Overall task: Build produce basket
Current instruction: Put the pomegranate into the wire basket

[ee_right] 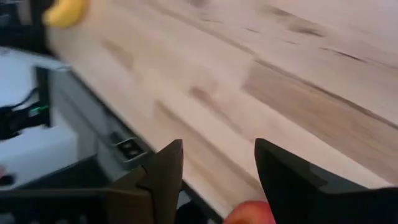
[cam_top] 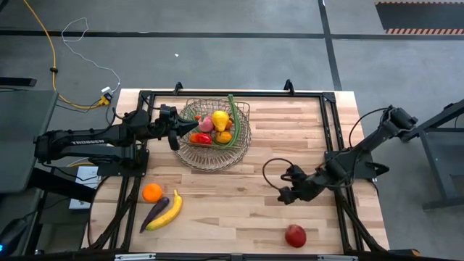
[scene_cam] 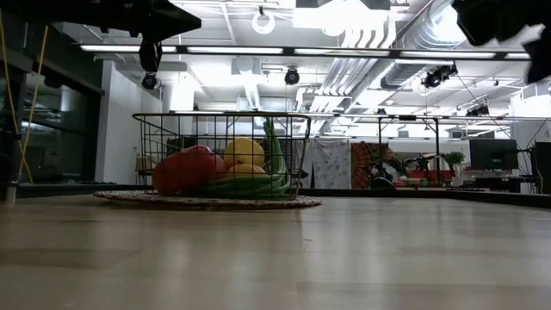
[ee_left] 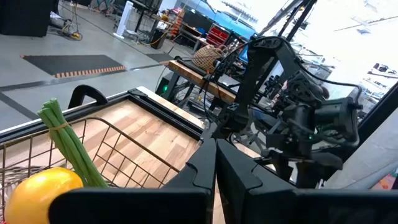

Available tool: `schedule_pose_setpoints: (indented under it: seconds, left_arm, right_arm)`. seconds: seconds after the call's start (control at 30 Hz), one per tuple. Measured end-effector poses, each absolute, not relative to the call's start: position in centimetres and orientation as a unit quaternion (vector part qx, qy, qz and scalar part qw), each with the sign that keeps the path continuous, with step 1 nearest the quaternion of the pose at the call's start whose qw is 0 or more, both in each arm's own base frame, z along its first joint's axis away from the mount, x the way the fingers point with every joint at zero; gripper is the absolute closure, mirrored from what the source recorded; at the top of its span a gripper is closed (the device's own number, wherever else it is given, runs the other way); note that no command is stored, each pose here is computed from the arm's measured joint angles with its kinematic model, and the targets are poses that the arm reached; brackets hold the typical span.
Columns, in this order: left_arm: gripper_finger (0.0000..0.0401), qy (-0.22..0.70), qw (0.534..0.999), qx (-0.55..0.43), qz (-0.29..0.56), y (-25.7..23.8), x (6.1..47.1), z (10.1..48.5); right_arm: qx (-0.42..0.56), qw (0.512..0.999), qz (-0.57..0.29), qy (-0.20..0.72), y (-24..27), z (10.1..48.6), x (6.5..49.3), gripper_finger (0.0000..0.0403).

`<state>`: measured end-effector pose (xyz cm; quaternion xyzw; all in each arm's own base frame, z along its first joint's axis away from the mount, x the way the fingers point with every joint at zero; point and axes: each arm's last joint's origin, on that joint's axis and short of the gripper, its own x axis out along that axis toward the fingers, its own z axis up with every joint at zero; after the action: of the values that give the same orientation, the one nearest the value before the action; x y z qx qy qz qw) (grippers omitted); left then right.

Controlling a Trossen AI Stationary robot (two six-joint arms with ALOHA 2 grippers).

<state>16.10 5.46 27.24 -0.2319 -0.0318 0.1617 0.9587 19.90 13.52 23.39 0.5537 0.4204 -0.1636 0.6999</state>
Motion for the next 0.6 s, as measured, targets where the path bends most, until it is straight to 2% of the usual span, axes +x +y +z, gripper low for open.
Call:
schedule_pose_setpoints:
  seconds: [0.13,0.3,0.6]
  left_arm:
    - [0.0401,-0.032,0.959,-0.232,0.162,5.5,16.1,27.2]
    - [0.0401,-0.034,0.958,-0.231,0.166,5.5,16.1,27.3]
    - [0.0401,-0.035,0.956,-0.239,0.166,5.5,16.1,27.3]
  right_arm:
    - [0.559,0.709,-0.113,0.414,13.9,24.1,20.2,0.0214]
    - [0.572,0.697,-0.06,0.428,15.3,24.6,19.8,0.0213]
    - [0.552,0.715,-0.054,0.427,15.8,24.6,19.3,0.0212]
